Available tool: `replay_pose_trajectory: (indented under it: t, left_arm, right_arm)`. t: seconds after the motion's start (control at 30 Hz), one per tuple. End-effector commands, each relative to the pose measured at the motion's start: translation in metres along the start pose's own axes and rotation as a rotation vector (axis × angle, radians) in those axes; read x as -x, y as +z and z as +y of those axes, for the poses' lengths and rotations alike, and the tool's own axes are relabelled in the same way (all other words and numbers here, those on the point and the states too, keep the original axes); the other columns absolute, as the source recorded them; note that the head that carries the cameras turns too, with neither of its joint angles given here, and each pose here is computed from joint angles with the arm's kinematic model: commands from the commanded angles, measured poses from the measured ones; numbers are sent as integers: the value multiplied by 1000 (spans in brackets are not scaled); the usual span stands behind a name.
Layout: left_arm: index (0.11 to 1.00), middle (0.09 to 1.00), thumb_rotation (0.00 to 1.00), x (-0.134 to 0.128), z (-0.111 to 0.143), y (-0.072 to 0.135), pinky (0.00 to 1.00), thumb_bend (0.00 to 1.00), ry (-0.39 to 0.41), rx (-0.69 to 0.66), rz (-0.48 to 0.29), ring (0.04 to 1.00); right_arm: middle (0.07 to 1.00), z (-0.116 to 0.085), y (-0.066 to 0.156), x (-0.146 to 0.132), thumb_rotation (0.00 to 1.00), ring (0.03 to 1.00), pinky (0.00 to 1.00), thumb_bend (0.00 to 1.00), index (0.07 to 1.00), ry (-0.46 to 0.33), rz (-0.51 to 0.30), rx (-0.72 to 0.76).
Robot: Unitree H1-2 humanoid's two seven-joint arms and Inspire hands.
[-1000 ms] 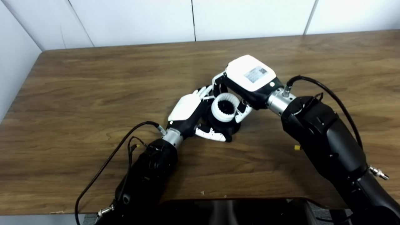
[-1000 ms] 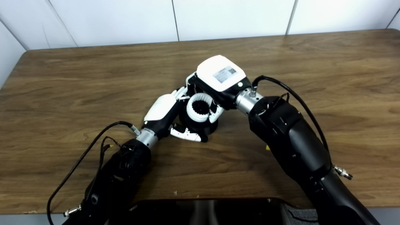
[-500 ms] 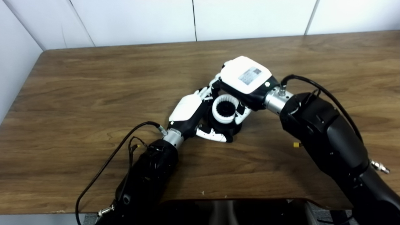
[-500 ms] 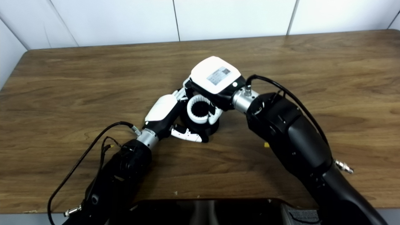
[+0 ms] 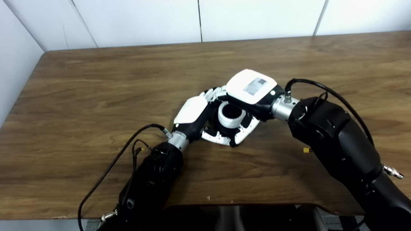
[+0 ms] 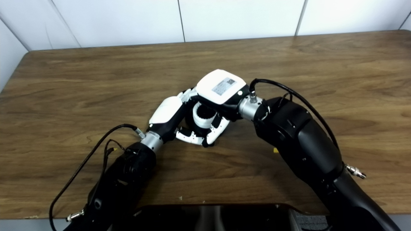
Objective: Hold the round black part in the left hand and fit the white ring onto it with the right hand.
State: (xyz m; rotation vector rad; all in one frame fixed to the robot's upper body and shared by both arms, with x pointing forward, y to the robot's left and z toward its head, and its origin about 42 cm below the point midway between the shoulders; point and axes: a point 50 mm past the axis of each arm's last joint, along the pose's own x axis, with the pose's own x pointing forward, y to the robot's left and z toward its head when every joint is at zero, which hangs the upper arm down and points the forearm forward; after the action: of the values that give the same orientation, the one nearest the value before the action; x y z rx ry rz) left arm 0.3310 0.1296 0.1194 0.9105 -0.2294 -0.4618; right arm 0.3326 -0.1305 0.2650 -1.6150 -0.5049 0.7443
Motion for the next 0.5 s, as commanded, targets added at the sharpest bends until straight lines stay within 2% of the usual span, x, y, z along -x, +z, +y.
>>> replay_pose_trajectory:
  t: [0.0, 0.2, 0.3, 0.47]
  left_arm:
    - [650, 1000, 334, -1, 0, -4, 1000, 1000, -28, -50, 11, 1000]
    - [654, 1000, 337, 0, 0, -4, 1000, 1000, -28, -57, 16, 1000]
    - [645, 1000, 334, 1, 0, -5, 1000, 1000, -17, -49, 10, 1000]
    - [638, 1000, 354, 2, -1, -7, 1000, 996, -15, -52, 10, 1000]
  right_arm:
    - [814, -16, -1, 1, 538, 778, 799, 1000, 835, -56, -7, 19]
    - [830, -14, -7, 6, 525, 797, 842, 1000, 854, -72, 30, -48]
    - [838, -14, -13, 11, 512, 799, 851, 998, 863, -100, 53, -130]
    - [834, -7, -25, 20, 473, 791, 803, 977, 859, -124, 101, -262]
